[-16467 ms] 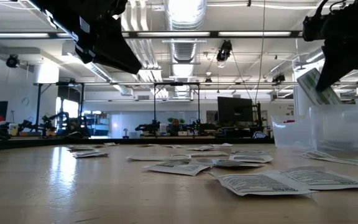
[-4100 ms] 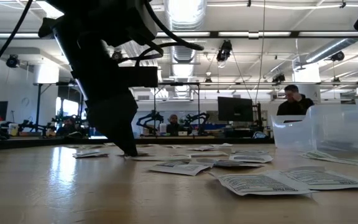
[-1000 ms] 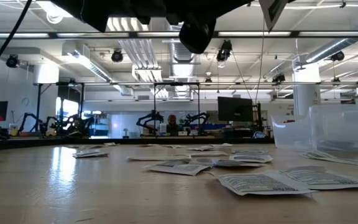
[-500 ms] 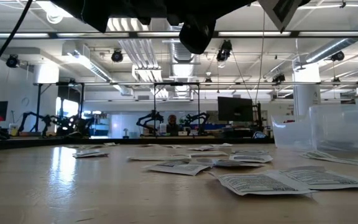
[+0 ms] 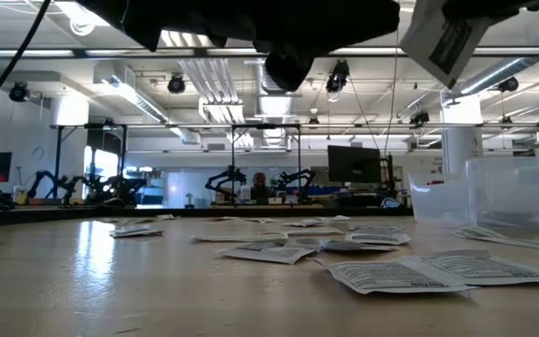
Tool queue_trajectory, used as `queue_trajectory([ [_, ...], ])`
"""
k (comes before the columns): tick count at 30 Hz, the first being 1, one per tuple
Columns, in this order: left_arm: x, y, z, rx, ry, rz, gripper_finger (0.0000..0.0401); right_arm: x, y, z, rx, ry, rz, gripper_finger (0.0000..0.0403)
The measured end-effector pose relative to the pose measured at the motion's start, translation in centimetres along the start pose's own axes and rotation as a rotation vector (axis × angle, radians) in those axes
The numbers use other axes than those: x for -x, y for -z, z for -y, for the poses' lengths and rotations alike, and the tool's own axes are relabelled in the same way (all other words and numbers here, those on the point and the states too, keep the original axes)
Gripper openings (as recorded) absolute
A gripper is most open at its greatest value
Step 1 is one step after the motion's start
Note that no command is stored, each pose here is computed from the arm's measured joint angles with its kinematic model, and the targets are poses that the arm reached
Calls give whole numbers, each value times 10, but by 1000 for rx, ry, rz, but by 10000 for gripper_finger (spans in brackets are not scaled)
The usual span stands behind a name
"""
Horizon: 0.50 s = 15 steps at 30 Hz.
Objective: Pick & Place First Aid Supplies
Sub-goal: Put the towelette pack into the top bin
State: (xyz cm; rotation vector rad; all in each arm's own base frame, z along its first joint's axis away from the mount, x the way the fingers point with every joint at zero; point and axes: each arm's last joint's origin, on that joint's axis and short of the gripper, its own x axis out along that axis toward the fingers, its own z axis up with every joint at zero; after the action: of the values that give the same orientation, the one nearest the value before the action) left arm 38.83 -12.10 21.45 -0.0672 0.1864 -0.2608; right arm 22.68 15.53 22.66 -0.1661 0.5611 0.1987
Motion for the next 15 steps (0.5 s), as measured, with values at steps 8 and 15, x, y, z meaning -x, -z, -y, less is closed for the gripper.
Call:
queue_trajectory([
  [8,6,6,-5,-15,-158,-123,113,16,18,13,-92,165,-178,8],
  [15,15,6,-7,-32,-216,-225,130,50,25,31,-176,337,-220,8],
])
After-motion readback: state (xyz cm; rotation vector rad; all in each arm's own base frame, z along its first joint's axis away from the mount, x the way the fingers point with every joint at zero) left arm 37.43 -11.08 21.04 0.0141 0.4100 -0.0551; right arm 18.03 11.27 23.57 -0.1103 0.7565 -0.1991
